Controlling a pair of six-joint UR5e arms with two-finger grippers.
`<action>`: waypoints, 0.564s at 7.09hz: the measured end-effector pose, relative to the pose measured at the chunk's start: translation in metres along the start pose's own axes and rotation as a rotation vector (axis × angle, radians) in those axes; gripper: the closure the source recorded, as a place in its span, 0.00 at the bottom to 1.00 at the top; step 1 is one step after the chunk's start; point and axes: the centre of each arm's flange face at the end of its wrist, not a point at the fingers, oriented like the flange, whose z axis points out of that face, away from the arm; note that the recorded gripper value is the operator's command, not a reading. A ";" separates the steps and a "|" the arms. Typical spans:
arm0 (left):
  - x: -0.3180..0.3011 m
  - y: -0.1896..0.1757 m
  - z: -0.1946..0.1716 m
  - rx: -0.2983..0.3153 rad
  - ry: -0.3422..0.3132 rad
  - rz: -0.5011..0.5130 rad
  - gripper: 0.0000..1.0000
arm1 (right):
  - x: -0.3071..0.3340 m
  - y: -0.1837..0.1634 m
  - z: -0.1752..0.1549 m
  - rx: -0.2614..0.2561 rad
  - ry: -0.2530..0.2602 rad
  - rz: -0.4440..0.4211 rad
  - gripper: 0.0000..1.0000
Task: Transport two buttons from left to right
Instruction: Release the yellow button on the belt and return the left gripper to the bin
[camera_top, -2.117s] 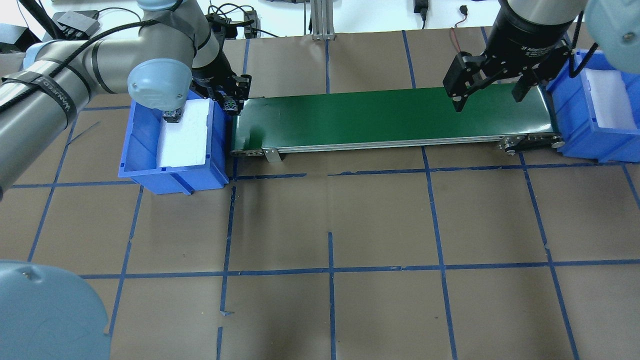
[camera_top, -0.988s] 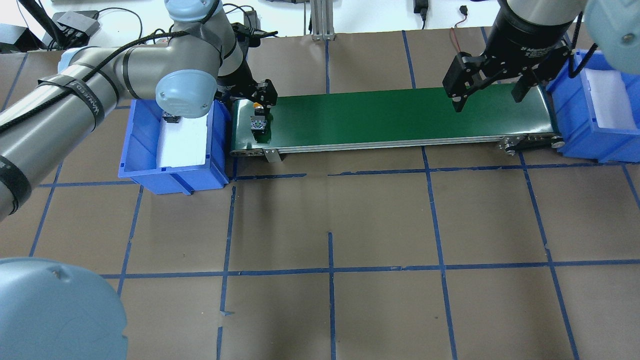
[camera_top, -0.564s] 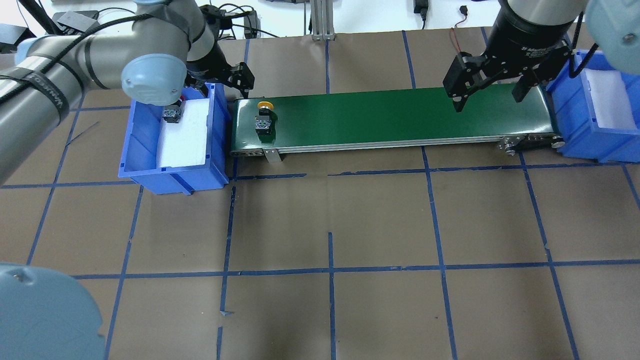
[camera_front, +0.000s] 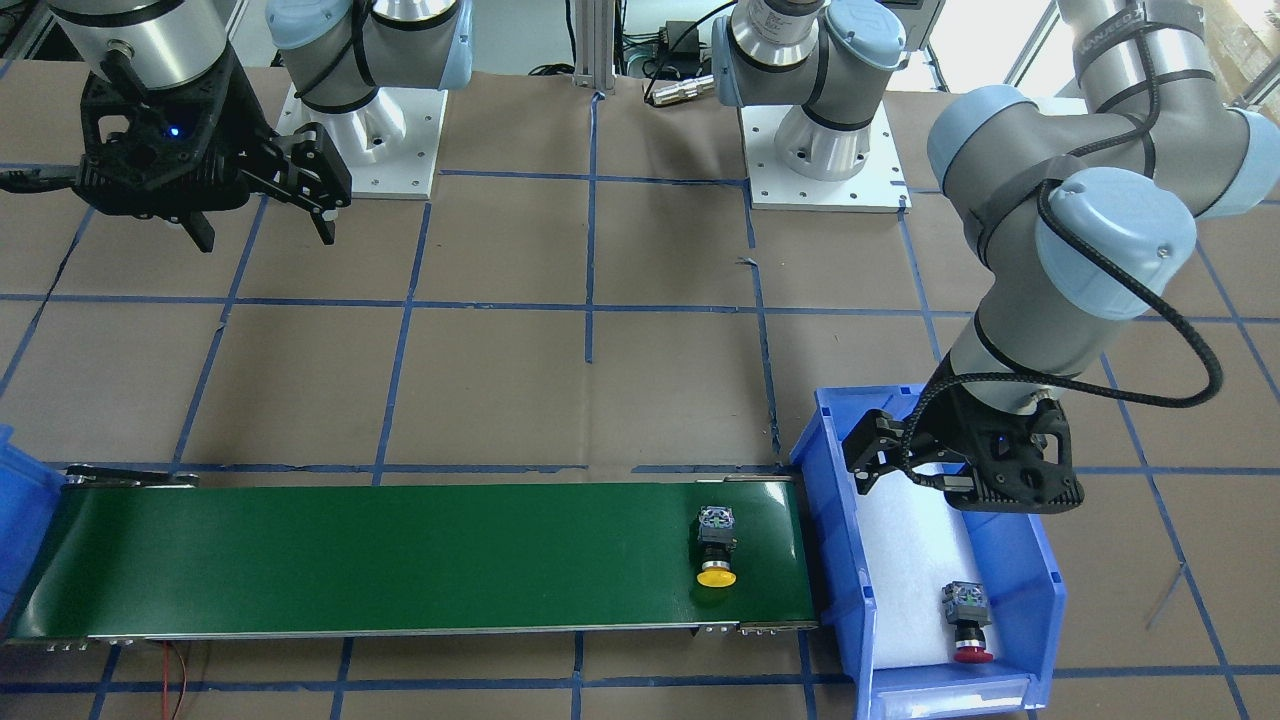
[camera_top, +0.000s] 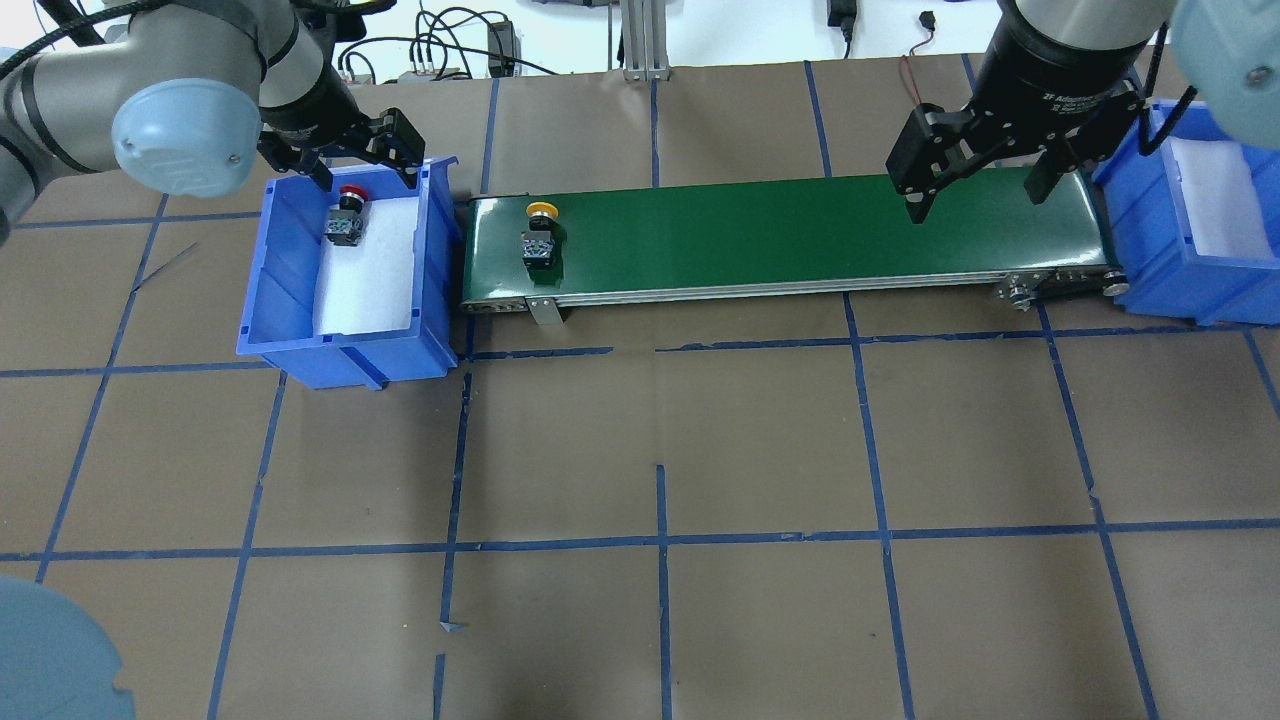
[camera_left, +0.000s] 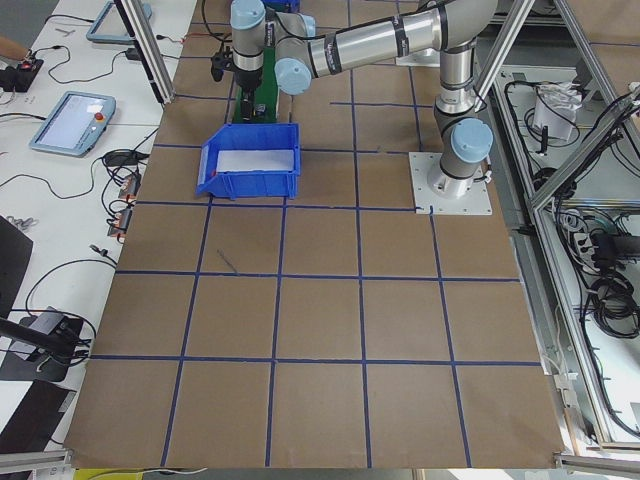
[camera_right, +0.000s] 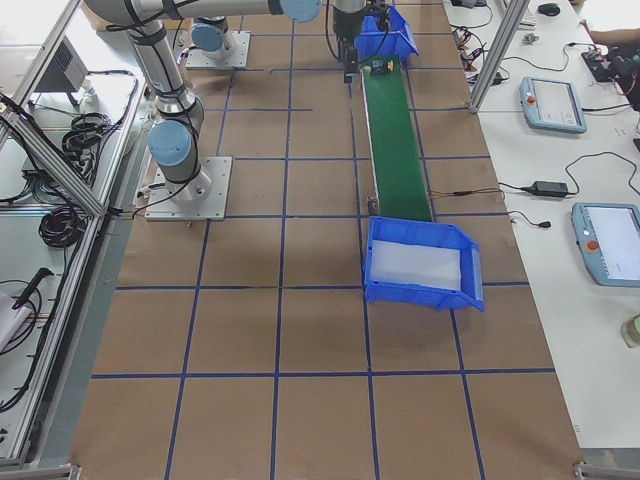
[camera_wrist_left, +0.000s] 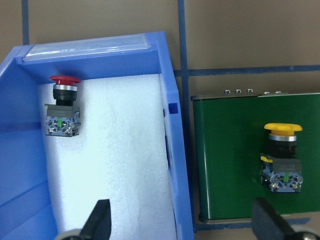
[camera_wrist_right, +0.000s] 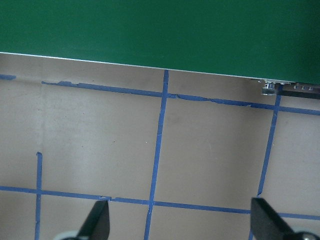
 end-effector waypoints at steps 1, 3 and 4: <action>-0.011 0.001 0.000 -0.009 0.001 0.009 0.00 | 0.000 0.000 0.000 0.001 0.000 0.000 0.00; -0.018 0.004 0.002 -0.040 0.005 0.066 0.00 | 0.000 0.000 0.000 0.000 0.000 0.000 0.00; -0.019 0.006 -0.001 -0.063 0.010 0.085 0.00 | 0.000 0.000 0.000 -0.001 0.000 -0.001 0.00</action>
